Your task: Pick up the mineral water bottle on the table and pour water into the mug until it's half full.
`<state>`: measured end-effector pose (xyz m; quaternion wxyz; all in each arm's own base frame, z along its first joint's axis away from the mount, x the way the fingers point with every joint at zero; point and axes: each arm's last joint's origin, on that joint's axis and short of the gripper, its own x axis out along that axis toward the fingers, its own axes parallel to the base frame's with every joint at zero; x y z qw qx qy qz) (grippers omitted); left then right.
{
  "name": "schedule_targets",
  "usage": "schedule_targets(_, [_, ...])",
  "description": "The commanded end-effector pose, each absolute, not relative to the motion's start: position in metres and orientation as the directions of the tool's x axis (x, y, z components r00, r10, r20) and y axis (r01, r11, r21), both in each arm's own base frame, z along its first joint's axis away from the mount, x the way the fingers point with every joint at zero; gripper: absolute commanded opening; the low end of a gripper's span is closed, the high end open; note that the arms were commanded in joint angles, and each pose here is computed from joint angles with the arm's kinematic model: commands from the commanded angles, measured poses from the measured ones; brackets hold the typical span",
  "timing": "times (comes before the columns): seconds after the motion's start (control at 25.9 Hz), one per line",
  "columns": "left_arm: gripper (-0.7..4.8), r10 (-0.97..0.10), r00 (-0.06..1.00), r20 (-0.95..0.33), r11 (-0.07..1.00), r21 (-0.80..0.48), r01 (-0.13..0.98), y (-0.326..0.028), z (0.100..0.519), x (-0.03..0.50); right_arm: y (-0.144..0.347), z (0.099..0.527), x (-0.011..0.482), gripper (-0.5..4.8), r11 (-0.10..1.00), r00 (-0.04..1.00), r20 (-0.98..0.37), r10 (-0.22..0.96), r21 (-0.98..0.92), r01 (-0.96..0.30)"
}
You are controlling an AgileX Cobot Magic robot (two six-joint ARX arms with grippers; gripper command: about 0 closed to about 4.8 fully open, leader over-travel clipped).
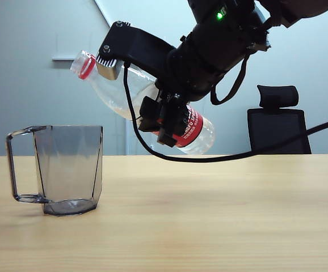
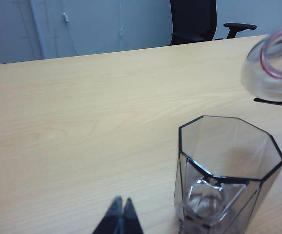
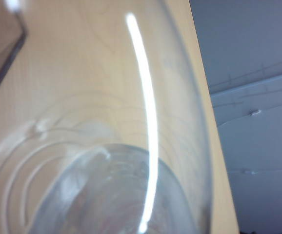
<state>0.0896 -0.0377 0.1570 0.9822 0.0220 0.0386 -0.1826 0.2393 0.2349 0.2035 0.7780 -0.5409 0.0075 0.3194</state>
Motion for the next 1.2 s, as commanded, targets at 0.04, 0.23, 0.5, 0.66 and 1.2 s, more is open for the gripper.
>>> schedule_targets(0.04, [-0.02, -0.36, 0.93, -0.07, 0.932, 0.025, 0.362, -0.038, 0.159, 0.09, 0.237, 0.218, 0.241, 2.51, 0.212, 0.828, -0.26, 0.498, -0.889, -0.407])
schedule_targets(0.23, [-0.02, -0.36, 0.93, -0.07, 0.932, 0.025, 0.362, -0.038, 0.159, 0.09, 0.237, 0.219, 0.242, 2.51, 0.174, 0.835, -0.247, 0.492, -0.912, -0.372])
schedule_targets(0.5, [-0.02, -0.36, 0.93, -0.07, 0.932, 0.025, 0.362, -0.038, 0.159, 0.09, 0.241, 0.212, 0.246, 2.51, 0.118, 0.854, -0.227, 0.468, -0.942, -0.315])
schedule_targets(0.66, [-0.02, -0.36, 0.93, -0.07, 0.932, 0.025, 0.362, -0.038, 0.159, 0.09, 0.244, 0.206, 0.251, 2.51, 0.075, 0.867, -0.223, 0.445, -0.956, -0.284])
schedule_targets(1.2, [-0.02, -0.36, 0.93, -0.07, 0.932, 0.025, 0.363, -0.038, 0.159, 0.09, 0.249, 0.214, 0.257, 2.51, -0.007, 0.891, -0.18, 0.417, -0.981, -0.195])
